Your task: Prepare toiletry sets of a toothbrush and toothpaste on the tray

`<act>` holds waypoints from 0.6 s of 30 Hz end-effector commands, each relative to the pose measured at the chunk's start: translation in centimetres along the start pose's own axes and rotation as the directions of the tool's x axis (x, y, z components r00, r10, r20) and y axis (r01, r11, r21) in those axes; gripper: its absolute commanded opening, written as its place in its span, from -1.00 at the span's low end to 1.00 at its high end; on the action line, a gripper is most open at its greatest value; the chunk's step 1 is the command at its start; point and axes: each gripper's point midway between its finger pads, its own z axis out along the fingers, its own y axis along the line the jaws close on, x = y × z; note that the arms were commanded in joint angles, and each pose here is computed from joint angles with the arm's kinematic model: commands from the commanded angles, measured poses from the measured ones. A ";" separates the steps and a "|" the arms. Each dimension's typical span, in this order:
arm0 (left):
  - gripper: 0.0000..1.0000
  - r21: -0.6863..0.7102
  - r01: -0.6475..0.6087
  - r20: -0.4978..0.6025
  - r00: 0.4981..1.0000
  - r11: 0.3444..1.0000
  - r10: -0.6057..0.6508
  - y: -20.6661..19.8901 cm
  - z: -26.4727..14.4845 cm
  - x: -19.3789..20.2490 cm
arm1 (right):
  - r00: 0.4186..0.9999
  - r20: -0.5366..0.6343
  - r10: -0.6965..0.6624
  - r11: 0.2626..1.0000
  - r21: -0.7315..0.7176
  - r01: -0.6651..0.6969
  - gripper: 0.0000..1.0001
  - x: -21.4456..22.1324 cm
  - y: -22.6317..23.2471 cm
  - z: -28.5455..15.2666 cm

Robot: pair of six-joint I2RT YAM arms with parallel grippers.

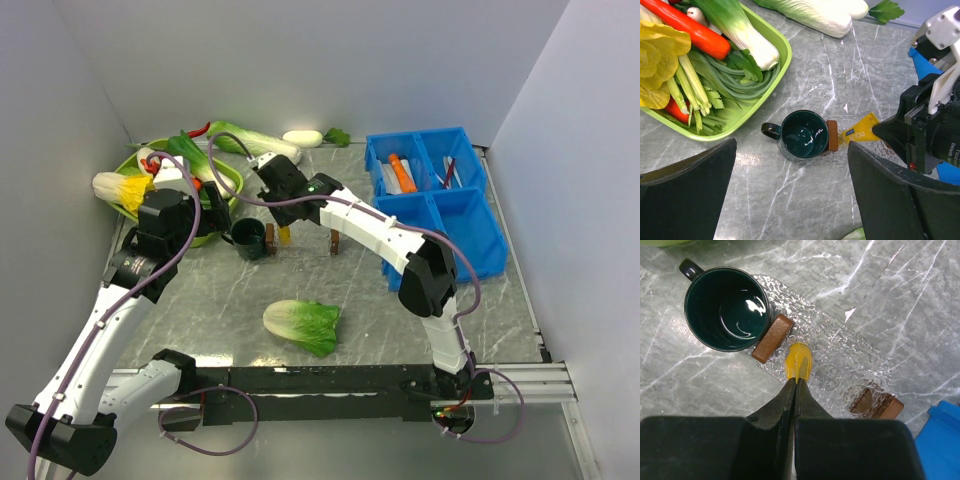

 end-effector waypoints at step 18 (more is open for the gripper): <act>0.93 0.014 -0.002 0.046 0.999 1.000 0.001 -0.5 0.0 -1.4 | 1.000 0.008 -0.022 1.000 -0.016 0.022 -0.67 0.3 0.5 1.4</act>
